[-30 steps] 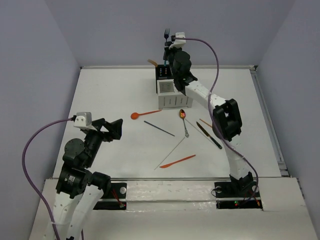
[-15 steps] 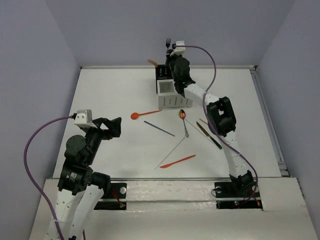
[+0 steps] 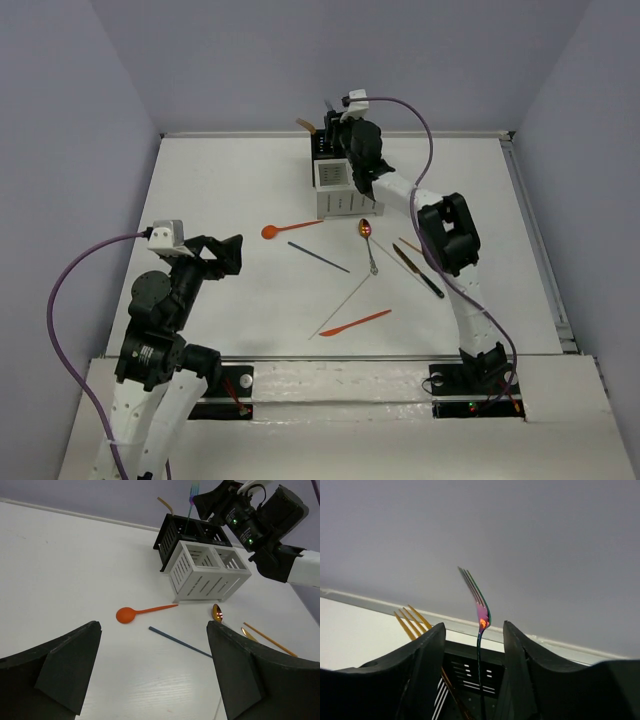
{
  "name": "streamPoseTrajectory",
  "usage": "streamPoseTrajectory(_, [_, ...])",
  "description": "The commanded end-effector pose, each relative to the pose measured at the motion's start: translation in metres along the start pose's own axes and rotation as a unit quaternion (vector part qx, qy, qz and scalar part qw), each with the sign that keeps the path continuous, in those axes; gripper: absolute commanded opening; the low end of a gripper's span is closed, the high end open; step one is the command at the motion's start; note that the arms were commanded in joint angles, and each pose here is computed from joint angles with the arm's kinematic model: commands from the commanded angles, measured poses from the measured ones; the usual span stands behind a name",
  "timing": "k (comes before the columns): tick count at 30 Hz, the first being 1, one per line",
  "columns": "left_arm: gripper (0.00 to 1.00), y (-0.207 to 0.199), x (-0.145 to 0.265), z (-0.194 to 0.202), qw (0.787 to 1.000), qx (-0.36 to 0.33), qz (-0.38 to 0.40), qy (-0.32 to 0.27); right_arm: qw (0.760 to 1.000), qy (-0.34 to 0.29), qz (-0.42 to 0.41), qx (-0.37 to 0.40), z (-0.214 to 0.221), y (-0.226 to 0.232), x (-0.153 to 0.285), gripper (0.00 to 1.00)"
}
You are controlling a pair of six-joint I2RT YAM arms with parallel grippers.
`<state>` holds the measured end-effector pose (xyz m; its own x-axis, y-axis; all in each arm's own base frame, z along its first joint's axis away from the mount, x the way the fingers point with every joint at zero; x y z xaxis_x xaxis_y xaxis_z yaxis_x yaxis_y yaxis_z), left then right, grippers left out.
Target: Sort the eating utensils into containers
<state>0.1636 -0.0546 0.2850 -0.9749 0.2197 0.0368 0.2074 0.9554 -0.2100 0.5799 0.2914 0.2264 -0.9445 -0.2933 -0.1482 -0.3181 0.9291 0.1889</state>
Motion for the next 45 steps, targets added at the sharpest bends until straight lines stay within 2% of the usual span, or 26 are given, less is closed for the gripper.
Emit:
streamPoseTrajectory(1, [0.99, -0.003, 0.005, -0.023, 0.999, -0.008, 0.008, -0.044, 0.998, -0.049, -0.045, -0.009, -0.091, 0.027, 0.005, 0.59])
streamPoseTrajectory(6, [0.99, -0.004, 0.008, -0.025, 0.998, -0.009, 0.010, -0.055, 0.998, -0.018, -0.047, -0.039, -0.137, 0.032, 0.035, 0.59])
streamPoseTrajectory(7, [0.99, -0.003, 0.009, -0.026, 0.998, -0.008, 0.010, -0.056, 0.998, 0.019, -0.041, -0.041, -0.113, 0.026, 0.050, 0.57])
streamPoseTrajectory(8, [0.99, -0.004, 0.010, -0.026, 0.998, -0.007, 0.010, -0.058, 0.997, 0.007, -0.042, -0.065, -0.142, 0.028, 0.069, 0.54])
streamPoseTrajectory(9, [0.99, -0.007, 0.011, -0.026, 0.998, -0.008, 0.026, -0.057, 0.996, 0.029, -0.038, -0.074, -0.137, 0.026, 0.082, 0.42])
streamPoseTrajectory(10, [0.99, -0.008, 0.012, -0.026, 0.998, -0.007, 0.028, -0.060, 0.994, 0.076, -0.032, -0.076, -0.109, 0.020, 0.101, 0.37])
streamPoseTrajectory(11, [0.99, -0.008, 0.012, -0.026, 0.998, -0.006, 0.029, -0.059, 0.991, 0.097, -0.033, -0.083, -0.102, 0.018, 0.116, 0.33])
streamPoseTrajectory(12, [0.99, -0.009, 0.013, -0.027, 0.998, -0.007, 0.032, -0.062, 0.989, 0.100, -0.031, -0.107, -0.113, 0.018, 0.136, 0.23])
streamPoseTrajectory(13, [0.99, -0.009, 0.013, -0.027, 0.998, -0.006, 0.032, -0.062, 0.986, 0.119, -0.029, -0.114, -0.104, 0.015, 0.151, 0.18])
streamPoseTrajectory(15, [0.99, -0.009, 0.013, -0.027, 0.997, -0.005, 0.034, -0.062, 0.976, 0.178, -0.008, -0.125, -0.065, 0.004, 0.185, 0.15])
streamPoseTrajectory(17, [0.99, -0.010, 0.013, -0.026, 0.997, -0.004, 0.037, -0.061, 0.969, 0.213, 0.010, -0.128, -0.057, -0.003, 0.212, 0.13])
streamPoseTrajectory(18, [0.99, -0.011, 0.014, -0.027, 0.997, -0.003, 0.040, -0.063, 0.960, 0.251, 0.024, -0.124, -0.042, -0.010, 0.232, 0.12])
streamPoseTrajectory(23, [0.99, -0.010, 0.013, -0.025, 0.997, -0.001, 0.039, -0.061, 0.942, 0.315, 0.060, -0.104, -0.011, -0.026, 0.272, 0.12])
streamPoseTrajectory(27, [0.99, -0.009, 0.010, -0.023, 0.998, 0.000, 0.035, -0.054, 0.928, 0.354, 0.076, -0.093, 0.008, -0.032, 0.282, 0.14])
streamPoseTrajectory(29, [0.99, -0.009, 0.010, -0.023, 0.998, 0.000, 0.034, -0.053, 0.919, 0.377, 0.072, -0.091, 0.020, -0.030, 0.286, 0.20])
streamPoseTrajectory(32, [0.99, -0.008, 0.008, -0.021, 0.998, 0.002, 0.030, -0.048, 0.904, 0.414, 0.059, -0.091, 0.036, -0.028, 0.293, 0.34])
streamPoseTrajectory(34, [0.99, -0.008, 0.006, -0.020, 0.999, 0.002, 0.028, -0.045, 0.897, 0.429, 0.054, -0.087, 0.043, -0.023, 0.294, 0.38])
streamPoseTrajectory(39, [0.99, -0.009, 0.002, -0.017, 0.999, 0.001, 0.031, -0.034, 0.879, 0.467, 0.066, -0.068, 0.067, -0.017, 0.298, 0.39])
streamPoseTrajectory(45, [0.99, -0.012, 0.000, -0.016, 0.999, -0.002, 0.043, -0.029, 0.872, 0.479, 0.080, -0.061, 0.080, -0.017, 0.294, 0.36])
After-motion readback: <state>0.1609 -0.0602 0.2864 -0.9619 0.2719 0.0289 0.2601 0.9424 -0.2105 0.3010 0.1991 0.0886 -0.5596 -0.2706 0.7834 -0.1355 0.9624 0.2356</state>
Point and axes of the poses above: each gripper's point midway between its finger pads, its own x axis back along the fingers, its own y axis along the line the jaws close on, z = x × y, the point moved 6 cm from there along x, back along the fingers, and after that the axes turned 8 degrees about -x, right-handed, at the moved point
